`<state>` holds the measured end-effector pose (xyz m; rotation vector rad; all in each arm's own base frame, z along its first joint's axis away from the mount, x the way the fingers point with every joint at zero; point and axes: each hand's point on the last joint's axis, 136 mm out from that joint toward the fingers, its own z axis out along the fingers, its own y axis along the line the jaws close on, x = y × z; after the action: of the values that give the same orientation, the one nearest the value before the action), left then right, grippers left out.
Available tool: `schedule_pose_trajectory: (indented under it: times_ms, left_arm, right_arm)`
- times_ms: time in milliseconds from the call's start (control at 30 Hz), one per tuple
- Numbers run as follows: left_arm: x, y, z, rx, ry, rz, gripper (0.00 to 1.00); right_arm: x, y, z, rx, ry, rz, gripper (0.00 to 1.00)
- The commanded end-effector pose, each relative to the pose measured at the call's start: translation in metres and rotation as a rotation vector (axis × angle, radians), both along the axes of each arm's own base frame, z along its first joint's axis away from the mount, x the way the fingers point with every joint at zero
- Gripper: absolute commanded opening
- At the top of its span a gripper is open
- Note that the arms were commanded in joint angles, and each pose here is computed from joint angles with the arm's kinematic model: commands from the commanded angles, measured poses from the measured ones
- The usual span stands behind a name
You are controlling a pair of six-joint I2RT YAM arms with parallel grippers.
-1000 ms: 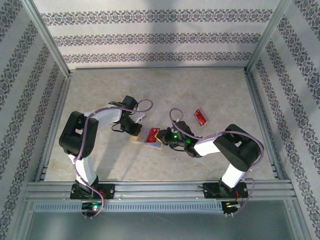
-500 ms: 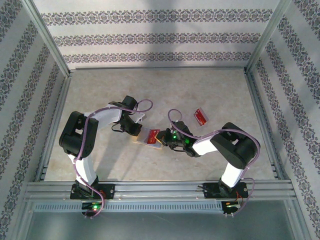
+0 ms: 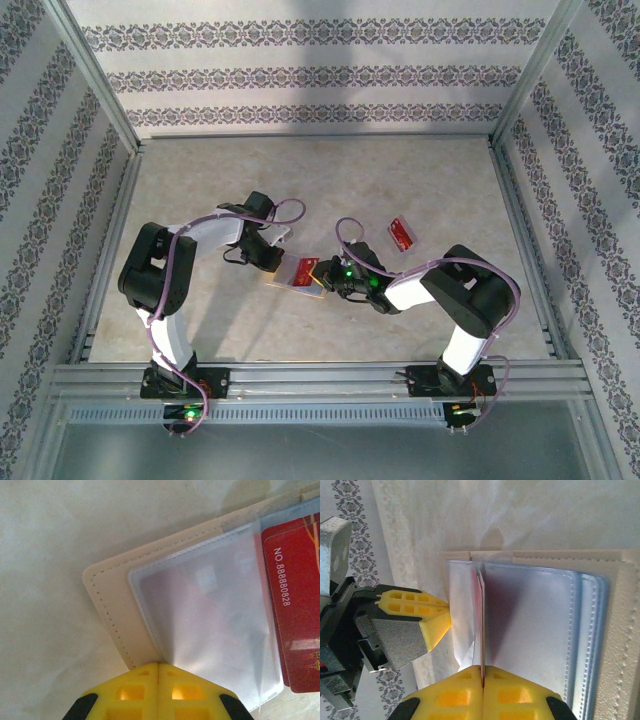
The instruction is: Put the credit cards into the card holder
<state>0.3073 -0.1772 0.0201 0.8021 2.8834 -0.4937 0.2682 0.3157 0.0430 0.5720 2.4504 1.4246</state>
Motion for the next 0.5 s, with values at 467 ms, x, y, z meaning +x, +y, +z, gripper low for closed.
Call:
schedule_pose_trajectory:
  times_ms: [467]
  left_arm:
    - [-0.0147, -0.0015, -0.015, 0.034, 0.052, -0.025, 0.0]
  right_arm:
    - [0.0063, 0.0116, 0.0137, 0.018, -0.052, 0.019, 0.0]
